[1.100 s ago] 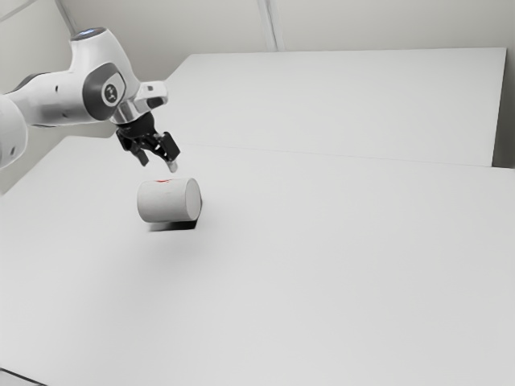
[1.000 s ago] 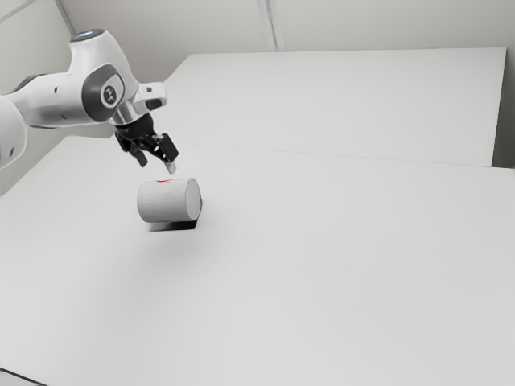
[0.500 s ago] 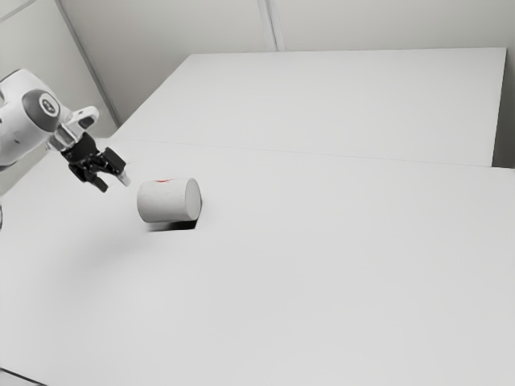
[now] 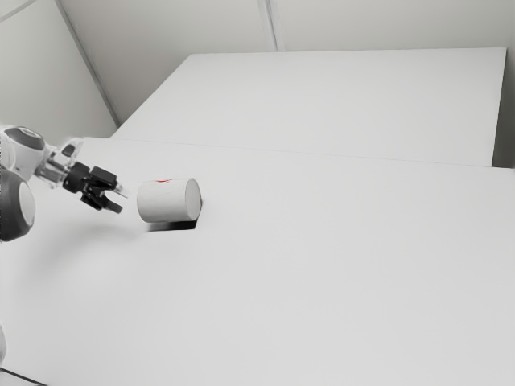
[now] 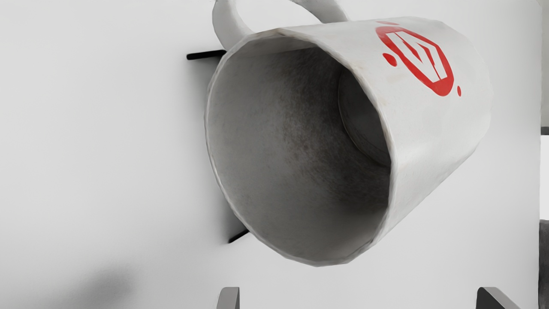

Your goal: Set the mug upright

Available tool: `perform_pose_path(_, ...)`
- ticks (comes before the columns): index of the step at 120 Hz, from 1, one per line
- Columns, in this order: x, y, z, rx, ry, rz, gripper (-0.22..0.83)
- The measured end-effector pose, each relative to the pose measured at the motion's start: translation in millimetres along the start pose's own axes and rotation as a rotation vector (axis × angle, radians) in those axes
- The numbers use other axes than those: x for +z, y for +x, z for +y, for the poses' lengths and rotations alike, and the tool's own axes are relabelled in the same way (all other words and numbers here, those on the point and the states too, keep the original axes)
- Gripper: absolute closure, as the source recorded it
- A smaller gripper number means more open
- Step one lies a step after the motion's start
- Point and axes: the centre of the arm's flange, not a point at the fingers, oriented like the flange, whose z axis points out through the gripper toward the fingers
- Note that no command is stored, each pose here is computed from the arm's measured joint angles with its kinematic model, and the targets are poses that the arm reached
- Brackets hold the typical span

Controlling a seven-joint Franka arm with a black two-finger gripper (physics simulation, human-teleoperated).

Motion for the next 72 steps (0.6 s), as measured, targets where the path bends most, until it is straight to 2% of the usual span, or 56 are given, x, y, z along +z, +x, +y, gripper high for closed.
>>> perform_pose_path(44,33.2,12.1,-10.5,0.066,-0.223,0.164,0.0)
perform_pose_path(72,40.9,14.7,-6.3,0.093,-0.246,0.194,0.0)
